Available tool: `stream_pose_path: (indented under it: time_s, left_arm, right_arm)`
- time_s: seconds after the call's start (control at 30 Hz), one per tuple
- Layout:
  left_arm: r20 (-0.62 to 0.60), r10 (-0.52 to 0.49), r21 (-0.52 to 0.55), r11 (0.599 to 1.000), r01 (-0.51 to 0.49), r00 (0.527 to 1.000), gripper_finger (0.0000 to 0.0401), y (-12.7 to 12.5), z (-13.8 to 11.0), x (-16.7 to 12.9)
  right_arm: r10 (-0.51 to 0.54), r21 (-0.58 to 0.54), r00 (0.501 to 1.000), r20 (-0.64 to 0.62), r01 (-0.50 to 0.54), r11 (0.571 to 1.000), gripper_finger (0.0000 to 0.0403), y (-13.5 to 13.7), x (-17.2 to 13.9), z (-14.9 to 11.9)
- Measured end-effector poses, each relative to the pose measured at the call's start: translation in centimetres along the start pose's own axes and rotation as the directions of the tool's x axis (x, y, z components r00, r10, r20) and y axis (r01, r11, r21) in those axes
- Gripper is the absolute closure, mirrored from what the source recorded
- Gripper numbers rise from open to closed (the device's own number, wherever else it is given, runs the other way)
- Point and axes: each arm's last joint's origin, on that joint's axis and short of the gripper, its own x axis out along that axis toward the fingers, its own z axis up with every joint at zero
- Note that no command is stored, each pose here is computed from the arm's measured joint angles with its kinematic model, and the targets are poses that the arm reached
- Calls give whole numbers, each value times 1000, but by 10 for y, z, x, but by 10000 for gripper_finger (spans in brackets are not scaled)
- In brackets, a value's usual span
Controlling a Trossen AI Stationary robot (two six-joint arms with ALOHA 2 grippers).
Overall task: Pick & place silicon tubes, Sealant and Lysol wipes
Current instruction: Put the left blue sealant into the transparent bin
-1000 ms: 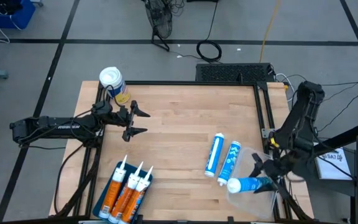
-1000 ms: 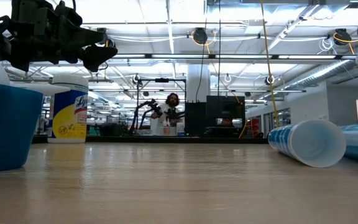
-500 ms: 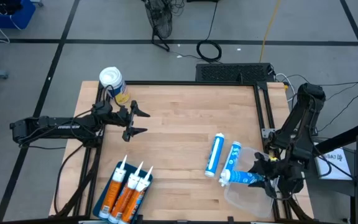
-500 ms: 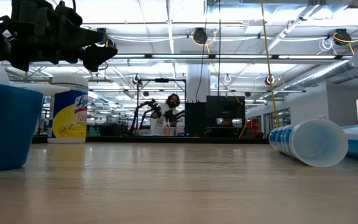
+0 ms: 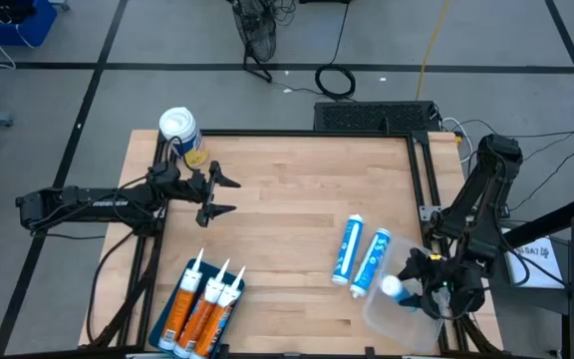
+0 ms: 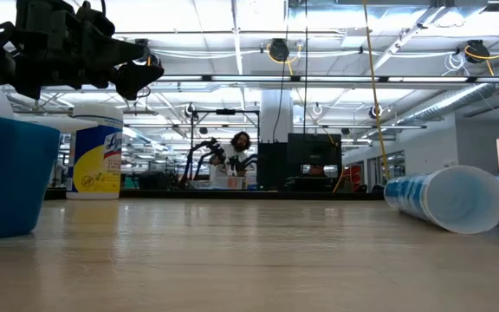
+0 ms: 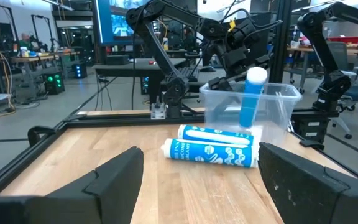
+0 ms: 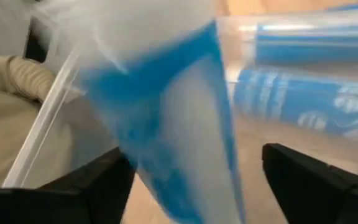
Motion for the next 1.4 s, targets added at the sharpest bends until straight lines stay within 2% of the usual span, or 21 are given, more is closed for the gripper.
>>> stream_pose_path:
  time_s: [0.17,0.4,0.63,0.8,0.9,1.03,1.17,1.23,1.4]
  left_arm:
    - [0,1,1,1000,-1,1000,91,0,0,0]
    - [0,0,0,1000,0,1000,91,0,0,0]
    - [0,0,0,1000,0,1000,91,0,0,0]
    - [0,1,1,1000,-1,1000,91,0,0,0]
    - [1,0,1,1000,0,1000,91,0,0,0]
    - [0,1,1,1000,-1,1000,91,0,0,0]
    - [0,1,0,1000,-1,1000,91,0,0,0]
    - [0,0,0,1000,0,1000,91,0,0,0]
    - [1,1,1,1000,-1,1000,91,0,0,0]
  right_arm:
    - [8,-5,1000,15,-8,1000,52,0,-2,2]
    - [16,-90,998,56,-11,996,64,0,-4,4]
    - [94,-157,975,201,-63,986,64,10,-8,13]
    - [79,-143,962,261,-43,989,64,13,-3,19]
    - [92,-198,958,273,-38,979,64,17,4,23]
    - [223,-278,955,193,-165,946,64,31,12,26]
    - [364,-301,918,155,-307,903,64,42,12,30]
    - [397,-321,906,146,-336,886,64,45,11,31]
    - [395,-328,907,145,-333,884,64,45,12,31]
